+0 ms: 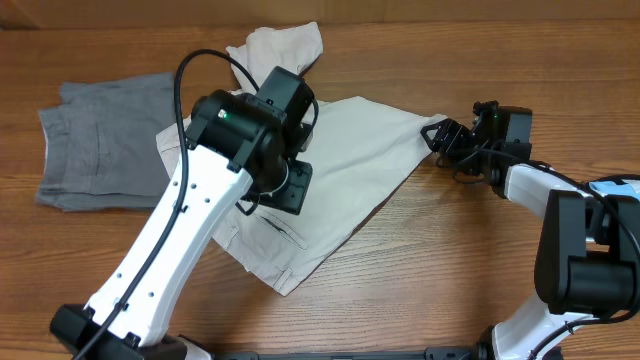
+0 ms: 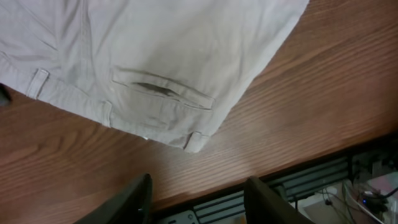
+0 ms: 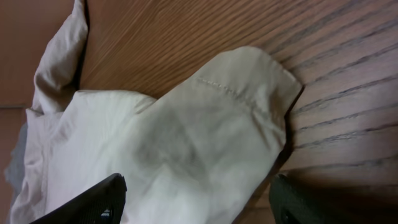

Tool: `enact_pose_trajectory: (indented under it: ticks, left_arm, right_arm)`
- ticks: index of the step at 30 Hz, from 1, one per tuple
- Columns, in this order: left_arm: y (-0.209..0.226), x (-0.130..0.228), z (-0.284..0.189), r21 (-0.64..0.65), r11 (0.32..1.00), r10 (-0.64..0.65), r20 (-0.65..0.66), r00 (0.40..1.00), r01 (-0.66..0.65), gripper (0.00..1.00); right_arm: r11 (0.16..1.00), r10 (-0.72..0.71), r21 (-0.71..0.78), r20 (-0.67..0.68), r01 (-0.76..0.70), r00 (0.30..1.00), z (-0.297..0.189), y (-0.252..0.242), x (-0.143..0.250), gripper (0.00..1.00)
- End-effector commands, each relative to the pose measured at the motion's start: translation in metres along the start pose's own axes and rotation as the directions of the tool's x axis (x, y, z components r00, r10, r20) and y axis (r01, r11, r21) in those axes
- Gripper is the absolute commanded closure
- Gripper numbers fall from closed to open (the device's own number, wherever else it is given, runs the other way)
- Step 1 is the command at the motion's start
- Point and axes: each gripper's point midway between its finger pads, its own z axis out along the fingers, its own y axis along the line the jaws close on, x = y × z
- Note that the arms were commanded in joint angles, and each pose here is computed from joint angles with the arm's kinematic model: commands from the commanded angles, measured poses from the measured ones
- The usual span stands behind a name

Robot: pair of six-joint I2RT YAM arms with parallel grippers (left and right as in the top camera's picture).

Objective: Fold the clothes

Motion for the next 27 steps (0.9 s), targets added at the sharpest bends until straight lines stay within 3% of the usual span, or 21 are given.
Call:
enact_pose_trajectory:
  ticks: [1,6,8,10,13,21,27]
  left_arm:
    - [0.001,0.008,-0.008,-0.017,0.999,-0.044,0.018,0.999,0.044,0.47]
    - [0.002,0.01,-0.008,-0.022,0.998,-0.06,0.007,0.998,0.06,0.46]
    - [0.004,0.009,-0.008,-0.031,0.998,-0.059,0.013,0.998,0.06,0.46]
    - [0.006,0.009,-0.008,-0.043,0.997,-0.058,0.016,0.998,0.058,0.45]
    - [0.007,0.01,-0.007,-0.049,0.997,-0.058,0.01,0.998,0.058,0.45]
    - [0.007,0.024,0.026,-0.044,0.997,-0.06,-0.079,0.995,0.057,0.44]
    - [-0.027,0.035,0.076,0.058,0.998,0.009,-0.127,0.992,-0.002,0.43]
  right_arm:
    - [0.999,0.035,0.034,-0.002,-0.035,0.999,0.008,-0.013,0.004,0.22]
    - [0.996,0.084,-0.036,-0.03,-0.085,0.996,0.022,-0.011,0.01,0.3]
    - [0.994,0.061,-0.091,-0.023,-0.063,0.998,0.022,-0.001,0.006,0.5]
    - [0.987,0.034,-0.159,-0.023,-0.037,0.999,0.019,0.014,0.001,0.8]
    - [0.975,0.032,-0.217,-0.022,-0.036,0.999,0.003,0.027,-0.013,0.96]
    - [0.989,0.112,-0.12,0.18,-0.092,0.977,-0.118,0.023,-0.085,0.96]
    - [0.992,0.128,-0.034,0.225,-0.124,0.966,-0.168,0.023,-0.077,0.96]
